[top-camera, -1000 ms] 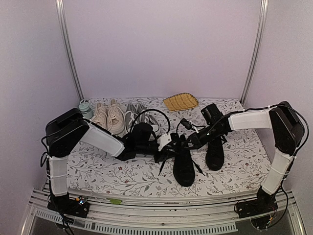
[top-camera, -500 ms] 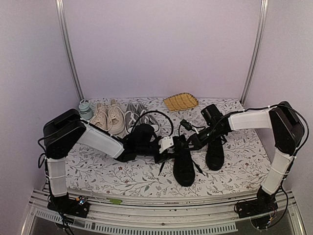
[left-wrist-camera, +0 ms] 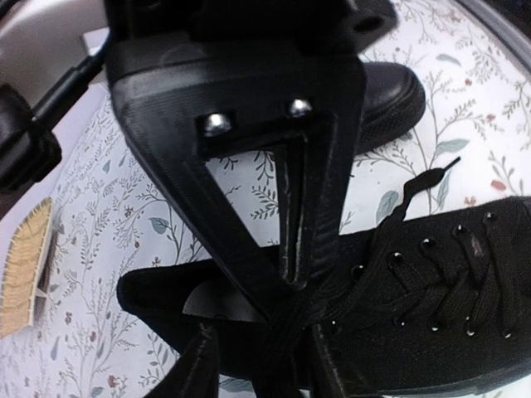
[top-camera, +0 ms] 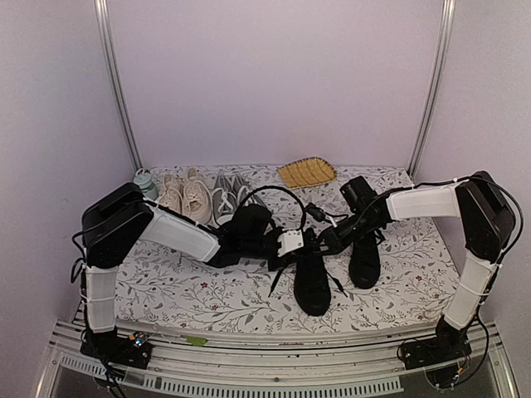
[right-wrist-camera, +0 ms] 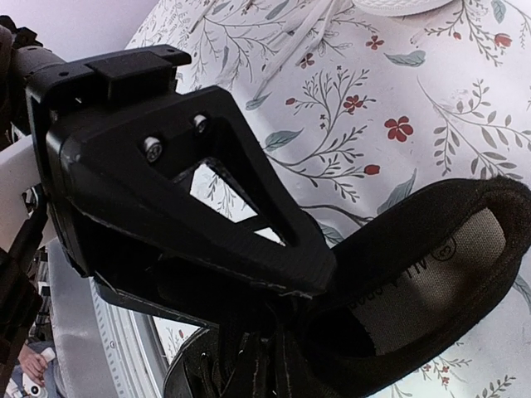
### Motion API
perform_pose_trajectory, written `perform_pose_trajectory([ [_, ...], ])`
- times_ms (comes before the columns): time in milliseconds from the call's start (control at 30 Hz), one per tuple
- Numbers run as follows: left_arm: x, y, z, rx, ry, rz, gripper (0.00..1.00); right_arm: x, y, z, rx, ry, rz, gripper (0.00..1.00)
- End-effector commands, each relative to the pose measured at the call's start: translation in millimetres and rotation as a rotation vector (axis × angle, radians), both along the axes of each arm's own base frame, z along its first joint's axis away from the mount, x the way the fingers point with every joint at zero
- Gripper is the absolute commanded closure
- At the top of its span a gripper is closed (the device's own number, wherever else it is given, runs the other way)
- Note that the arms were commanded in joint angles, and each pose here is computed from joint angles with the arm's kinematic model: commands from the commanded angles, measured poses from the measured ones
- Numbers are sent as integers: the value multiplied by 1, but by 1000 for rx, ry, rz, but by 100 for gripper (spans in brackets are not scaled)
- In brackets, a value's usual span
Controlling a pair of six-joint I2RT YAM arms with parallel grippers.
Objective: Tie the shoes
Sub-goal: Pass from the left arm to the right, then cross the half-tied shoelace over the shoe.
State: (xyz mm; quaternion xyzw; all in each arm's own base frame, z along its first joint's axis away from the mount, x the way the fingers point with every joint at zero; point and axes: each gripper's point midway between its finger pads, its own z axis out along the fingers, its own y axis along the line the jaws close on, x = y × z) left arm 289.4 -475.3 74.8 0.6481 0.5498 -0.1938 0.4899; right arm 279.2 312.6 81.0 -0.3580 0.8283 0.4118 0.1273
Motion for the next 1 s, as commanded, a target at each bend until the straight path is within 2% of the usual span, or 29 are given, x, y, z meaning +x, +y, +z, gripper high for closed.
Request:
perform_pose_trajectory([
  [0,0,-2,-8,23,-7,-4,71,0,5,2,12,3,33,92],
  [367,1,-4,3,-38,23,22,100,1,9,2,31,-2,49,87],
  [567,-2,-6,8,-69,54,15,100,7,9,-7,9,-10,34,85],
  [667,-3,-7,12,-87,70,10,100,10,8,-9,0,-21,27,82],
  [733,-3,-7,14,-99,77,13,100,9,8,-10,-1,-19,28,76],
  [833,-1,-6,15,-110,80,18,100,8,8,-14,-8,-14,28,75],
  [933,-1,-7,15,-113,85,20,100,6,9,-15,-2,-11,34,79],
  [967,-1,-7,15,-114,86,21,100,7,9,-14,-3,-17,33,86],
])
